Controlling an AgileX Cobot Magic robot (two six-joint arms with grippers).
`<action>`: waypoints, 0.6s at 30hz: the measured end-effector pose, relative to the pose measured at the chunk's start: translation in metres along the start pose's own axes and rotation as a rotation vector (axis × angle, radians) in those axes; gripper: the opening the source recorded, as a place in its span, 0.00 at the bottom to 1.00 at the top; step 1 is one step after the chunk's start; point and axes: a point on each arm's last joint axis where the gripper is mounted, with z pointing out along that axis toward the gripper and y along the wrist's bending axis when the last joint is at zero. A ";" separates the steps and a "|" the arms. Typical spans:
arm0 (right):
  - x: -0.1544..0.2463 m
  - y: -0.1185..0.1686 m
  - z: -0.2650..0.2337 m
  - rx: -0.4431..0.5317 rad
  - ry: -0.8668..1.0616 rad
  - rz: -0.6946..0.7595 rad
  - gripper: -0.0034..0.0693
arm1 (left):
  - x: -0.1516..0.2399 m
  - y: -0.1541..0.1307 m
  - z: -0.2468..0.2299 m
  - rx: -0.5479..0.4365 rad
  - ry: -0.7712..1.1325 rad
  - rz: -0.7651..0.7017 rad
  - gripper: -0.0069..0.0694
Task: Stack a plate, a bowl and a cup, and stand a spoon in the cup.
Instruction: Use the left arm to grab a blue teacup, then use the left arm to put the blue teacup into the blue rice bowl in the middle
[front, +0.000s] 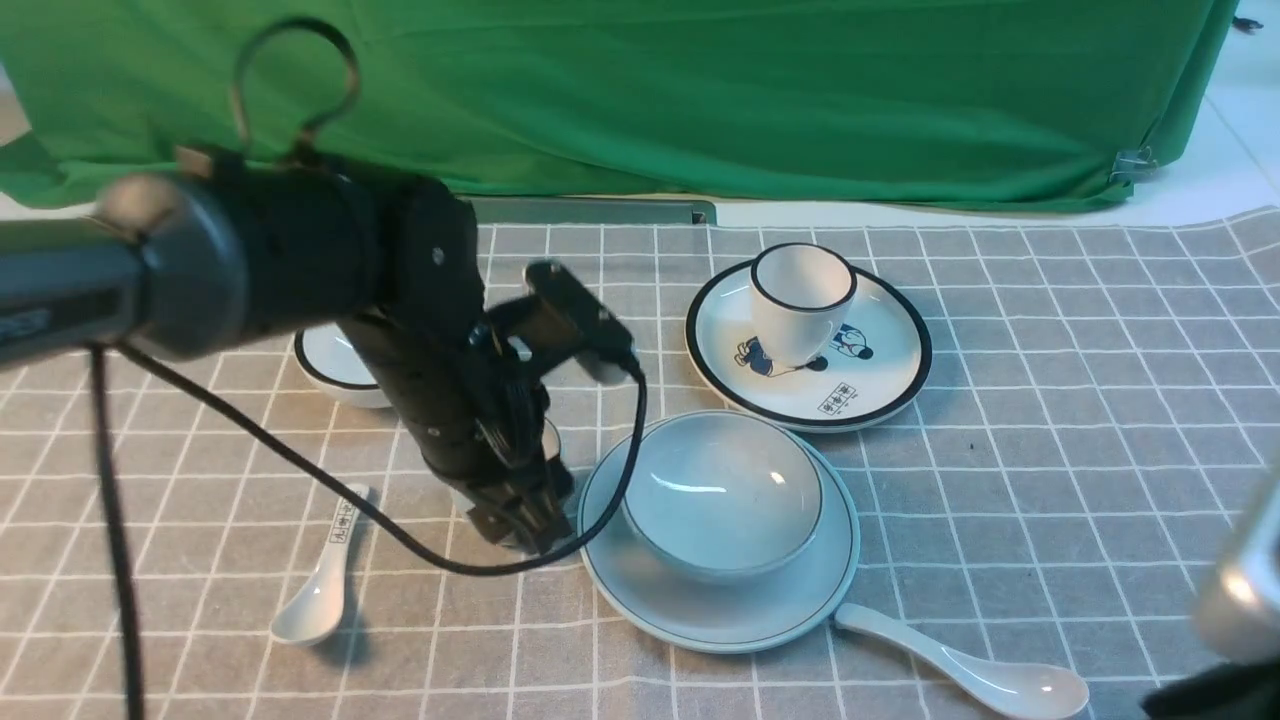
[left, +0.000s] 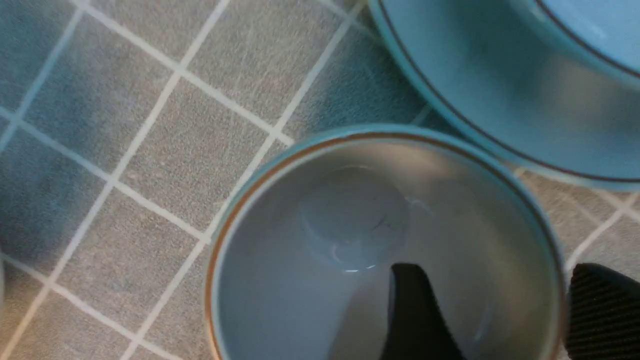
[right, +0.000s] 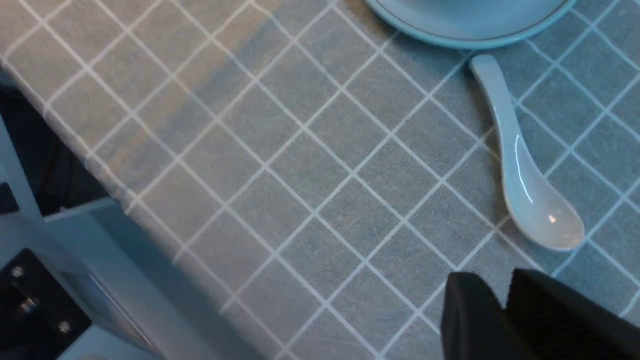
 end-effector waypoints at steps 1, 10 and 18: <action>0.002 0.000 -0.002 0.000 -0.009 0.005 0.25 | 0.000 0.000 0.001 0.001 0.002 0.000 0.54; 0.024 0.002 -0.037 -0.002 -0.180 0.087 0.26 | -0.013 -0.007 -0.044 0.029 -0.045 0.000 0.14; 0.030 0.003 -0.044 -0.008 -0.223 0.110 0.26 | -0.077 -0.071 -0.102 0.040 -0.244 0.208 0.14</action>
